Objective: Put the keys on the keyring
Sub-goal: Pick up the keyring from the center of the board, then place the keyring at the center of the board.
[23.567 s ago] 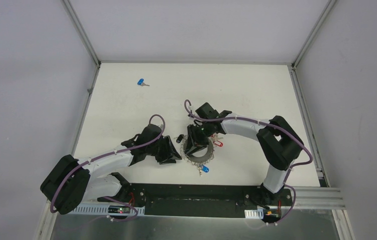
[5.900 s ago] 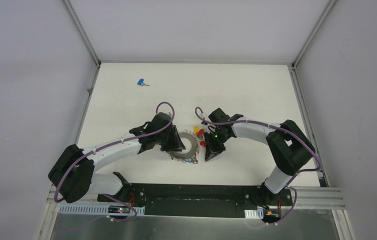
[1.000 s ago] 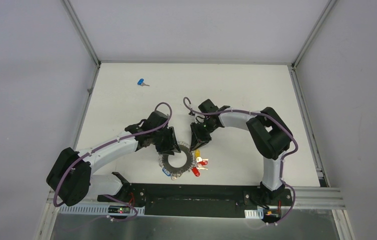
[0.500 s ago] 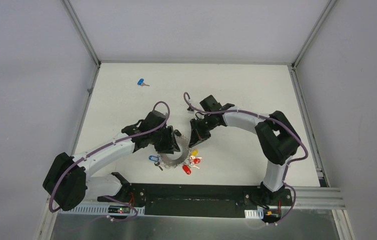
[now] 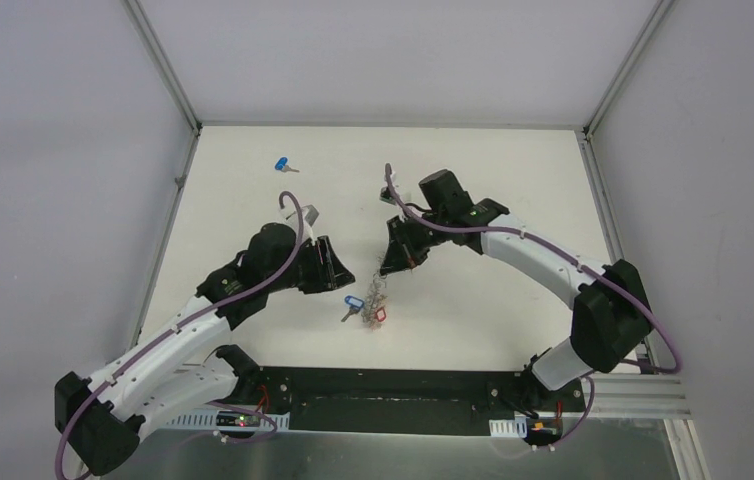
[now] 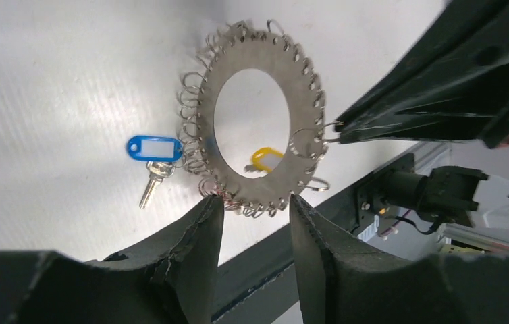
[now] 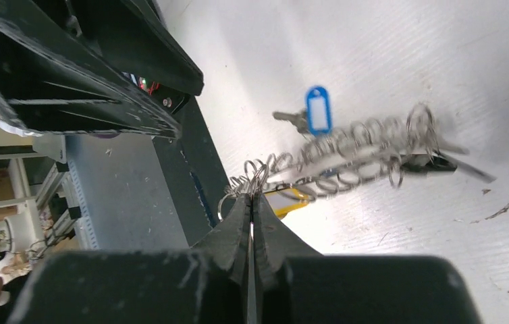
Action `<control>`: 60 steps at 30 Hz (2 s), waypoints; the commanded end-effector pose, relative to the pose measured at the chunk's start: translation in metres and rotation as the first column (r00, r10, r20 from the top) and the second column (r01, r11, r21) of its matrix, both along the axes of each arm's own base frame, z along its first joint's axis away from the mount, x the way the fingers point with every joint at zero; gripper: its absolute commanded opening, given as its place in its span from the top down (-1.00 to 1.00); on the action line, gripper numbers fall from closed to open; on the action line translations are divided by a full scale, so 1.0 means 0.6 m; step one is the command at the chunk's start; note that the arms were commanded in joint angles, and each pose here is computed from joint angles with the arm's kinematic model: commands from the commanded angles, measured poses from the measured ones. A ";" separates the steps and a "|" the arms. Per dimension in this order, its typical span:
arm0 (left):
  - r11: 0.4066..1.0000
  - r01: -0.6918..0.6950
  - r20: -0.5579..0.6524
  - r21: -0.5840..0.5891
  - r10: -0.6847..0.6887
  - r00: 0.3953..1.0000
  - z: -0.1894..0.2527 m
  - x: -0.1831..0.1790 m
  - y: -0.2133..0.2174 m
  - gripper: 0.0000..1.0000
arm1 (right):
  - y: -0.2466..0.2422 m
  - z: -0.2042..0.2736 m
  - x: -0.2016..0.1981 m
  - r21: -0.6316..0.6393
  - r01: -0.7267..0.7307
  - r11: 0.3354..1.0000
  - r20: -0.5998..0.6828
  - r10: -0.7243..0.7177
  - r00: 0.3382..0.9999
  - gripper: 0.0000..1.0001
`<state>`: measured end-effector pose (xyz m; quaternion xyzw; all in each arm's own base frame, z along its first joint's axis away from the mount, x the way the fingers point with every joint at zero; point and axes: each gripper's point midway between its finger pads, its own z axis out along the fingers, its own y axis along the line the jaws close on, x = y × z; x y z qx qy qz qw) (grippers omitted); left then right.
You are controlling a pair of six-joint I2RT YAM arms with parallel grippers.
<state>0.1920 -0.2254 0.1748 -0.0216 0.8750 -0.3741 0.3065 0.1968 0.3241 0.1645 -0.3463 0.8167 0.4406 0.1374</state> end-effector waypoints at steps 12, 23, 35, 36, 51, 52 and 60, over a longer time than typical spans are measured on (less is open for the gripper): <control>0.918 0.373 0.464 -0.136 -0.274 0.842 0.128 -0.017 -0.071 0.12 | -0.002 0.122 -0.041 0.305 -0.314 0.899 0.504 0.128 0.854 1.00; 0.826 0.557 0.731 -0.085 -0.328 0.598 0.173 -0.054 -0.084 0.15 | -0.014 0.154 -0.079 0.374 -0.446 0.813 0.642 0.120 0.757 1.00; 0.776 0.629 0.867 0.051 -0.347 0.358 0.193 -0.101 -0.068 0.24 | -0.021 0.171 -0.103 0.397 -0.512 0.762 0.682 0.129 0.720 1.00; 0.774 0.631 0.869 0.057 -0.350 0.351 0.192 -0.101 -0.068 0.24 | -0.021 0.171 -0.104 0.397 -0.516 0.759 0.684 0.130 0.718 1.00; 0.743 0.663 0.875 0.094 -0.380 0.301 0.173 -0.110 -0.087 0.38 | -0.027 0.180 -0.116 0.404 -0.541 0.737 0.701 0.131 0.701 1.00; 0.742 0.663 0.876 0.094 -0.379 0.300 0.174 -0.110 -0.089 0.41 | -0.027 0.180 -0.116 0.404 -0.540 0.738 0.701 0.130 0.701 1.00; 0.758 0.646 0.871 0.091 -0.375 0.318 0.175 -0.103 -0.108 0.46 | -0.026 0.178 -0.114 0.409 -0.529 0.744 0.691 0.127 0.712 1.00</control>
